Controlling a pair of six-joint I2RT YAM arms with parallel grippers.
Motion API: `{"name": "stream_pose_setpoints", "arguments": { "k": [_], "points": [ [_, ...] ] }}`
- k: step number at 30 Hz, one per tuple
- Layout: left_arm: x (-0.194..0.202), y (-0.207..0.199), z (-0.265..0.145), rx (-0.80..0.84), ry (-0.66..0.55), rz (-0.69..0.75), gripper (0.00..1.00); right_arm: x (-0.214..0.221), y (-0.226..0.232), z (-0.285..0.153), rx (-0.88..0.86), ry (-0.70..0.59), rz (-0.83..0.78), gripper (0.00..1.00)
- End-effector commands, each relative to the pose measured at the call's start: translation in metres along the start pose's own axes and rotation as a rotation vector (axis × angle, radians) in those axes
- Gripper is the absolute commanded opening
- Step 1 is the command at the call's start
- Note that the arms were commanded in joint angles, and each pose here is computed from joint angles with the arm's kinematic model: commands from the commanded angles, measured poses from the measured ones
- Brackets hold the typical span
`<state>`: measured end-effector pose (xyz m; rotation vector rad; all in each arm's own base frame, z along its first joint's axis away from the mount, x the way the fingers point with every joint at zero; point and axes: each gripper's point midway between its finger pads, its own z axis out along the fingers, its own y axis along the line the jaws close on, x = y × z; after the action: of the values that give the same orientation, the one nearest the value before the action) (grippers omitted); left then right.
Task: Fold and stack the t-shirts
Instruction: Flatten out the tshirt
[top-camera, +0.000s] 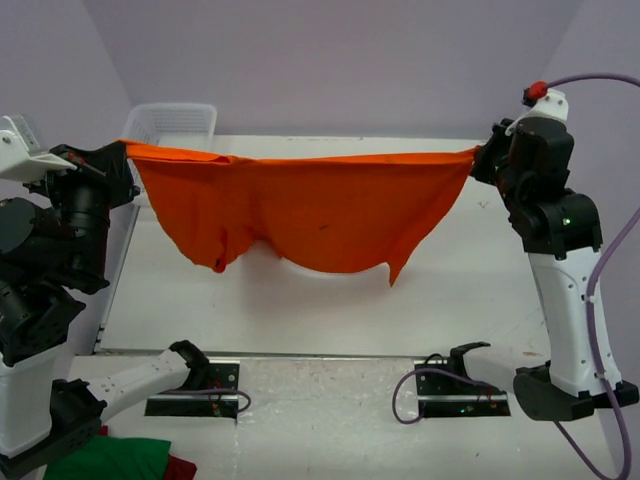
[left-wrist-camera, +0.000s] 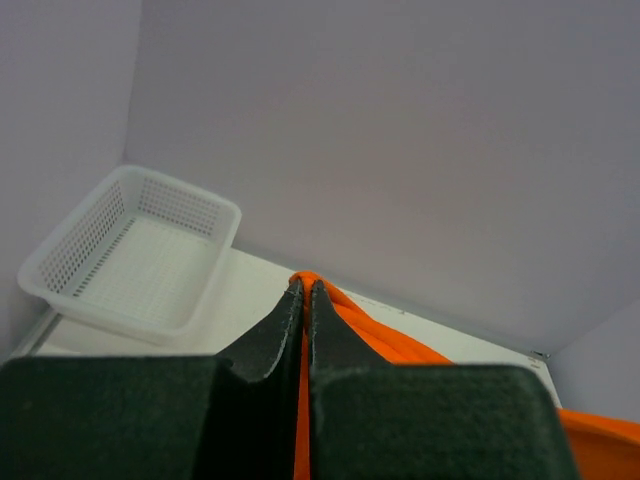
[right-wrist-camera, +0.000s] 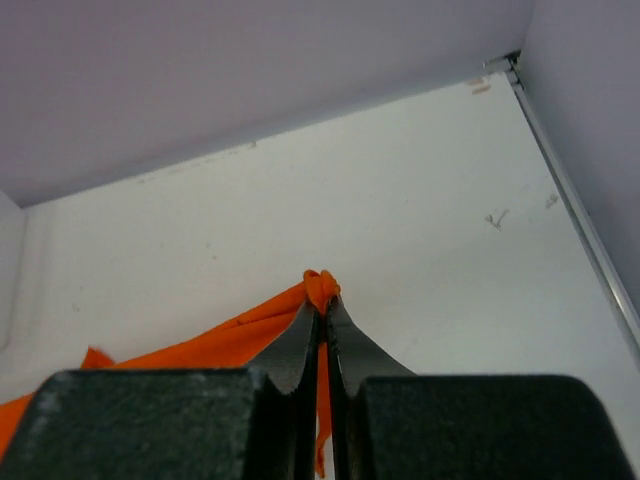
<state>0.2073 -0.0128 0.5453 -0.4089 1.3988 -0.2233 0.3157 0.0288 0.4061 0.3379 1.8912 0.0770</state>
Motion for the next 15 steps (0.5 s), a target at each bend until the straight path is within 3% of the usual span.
{"name": "stream_pose_setpoints", "arguments": {
  "k": [1,10,15],
  "points": [
    [-0.022,-0.001,0.002,-0.010,-0.048,0.028,0.00,-0.056,-0.009,-0.037,0.022,-0.159,0.024,0.00],
    [-0.036,-0.064,0.004,0.284,-0.068,0.048,0.00,-0.093,0.020,-0.091,-0.210,-0.296,-0.008,0.00],
    [-0.063,-0.098,-0.023,0.525,-0.126,0.016,0.00,-0.097,0.043,-0.138,-0.419,-0.334,-0.037,0.00]
  ]
}}
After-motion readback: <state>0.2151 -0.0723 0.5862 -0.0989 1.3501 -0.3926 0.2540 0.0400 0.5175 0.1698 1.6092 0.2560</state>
